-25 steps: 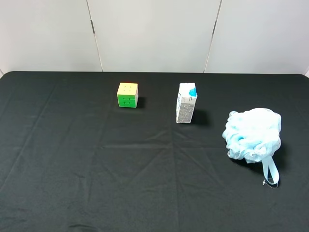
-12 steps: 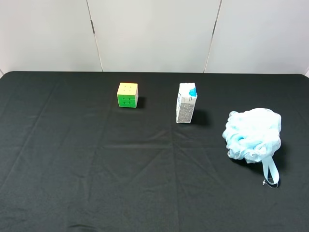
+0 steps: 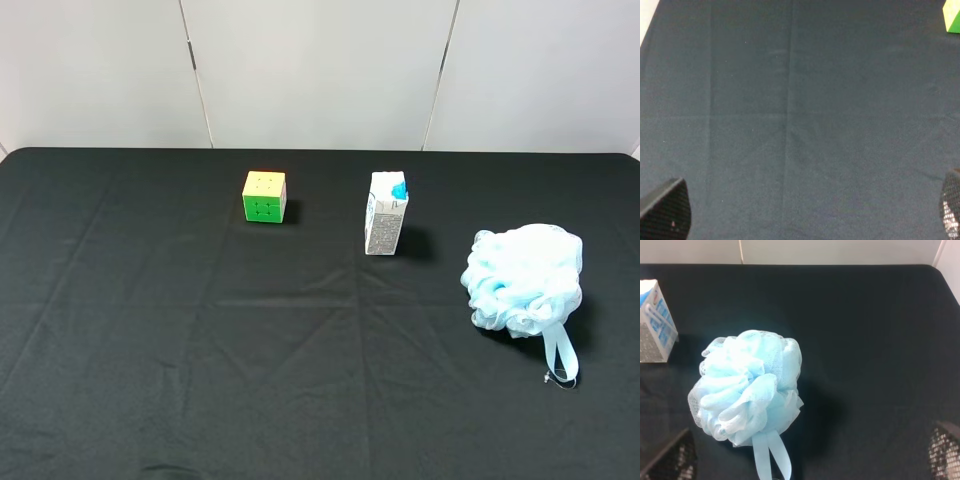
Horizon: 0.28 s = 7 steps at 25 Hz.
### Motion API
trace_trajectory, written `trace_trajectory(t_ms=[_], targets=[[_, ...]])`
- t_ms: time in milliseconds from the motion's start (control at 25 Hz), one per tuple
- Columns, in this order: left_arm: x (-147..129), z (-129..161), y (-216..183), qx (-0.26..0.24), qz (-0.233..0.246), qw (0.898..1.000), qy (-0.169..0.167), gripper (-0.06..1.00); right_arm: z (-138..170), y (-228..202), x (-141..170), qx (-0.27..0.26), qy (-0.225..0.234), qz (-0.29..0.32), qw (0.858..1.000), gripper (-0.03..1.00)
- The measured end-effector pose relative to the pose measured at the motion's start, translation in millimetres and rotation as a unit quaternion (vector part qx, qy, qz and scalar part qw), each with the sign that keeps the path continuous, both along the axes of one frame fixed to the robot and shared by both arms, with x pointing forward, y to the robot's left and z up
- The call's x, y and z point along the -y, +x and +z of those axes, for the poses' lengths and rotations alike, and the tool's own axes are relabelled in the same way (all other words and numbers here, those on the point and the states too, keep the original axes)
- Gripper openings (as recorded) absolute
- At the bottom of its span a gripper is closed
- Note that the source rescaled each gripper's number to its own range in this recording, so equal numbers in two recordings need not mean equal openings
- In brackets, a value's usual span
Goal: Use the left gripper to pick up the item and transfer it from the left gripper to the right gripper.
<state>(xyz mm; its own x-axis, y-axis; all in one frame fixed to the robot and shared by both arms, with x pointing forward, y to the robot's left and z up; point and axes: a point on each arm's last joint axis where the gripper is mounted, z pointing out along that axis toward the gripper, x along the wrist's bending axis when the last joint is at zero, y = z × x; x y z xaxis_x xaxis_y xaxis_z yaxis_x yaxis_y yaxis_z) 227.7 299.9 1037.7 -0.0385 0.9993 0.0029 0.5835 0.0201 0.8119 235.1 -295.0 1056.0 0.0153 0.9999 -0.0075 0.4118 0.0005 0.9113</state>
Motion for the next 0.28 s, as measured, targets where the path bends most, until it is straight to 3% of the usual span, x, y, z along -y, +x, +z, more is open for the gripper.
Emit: trace_trajectory(t_ms=[280], targets=[[0.0, 0.0, 0.0, 0.000, 0.000, 1.000, 0.000, 1.00, 0.2, 0.1, 0.0, 0.001, 0.000, 0.000, 1.000, 1.00]])
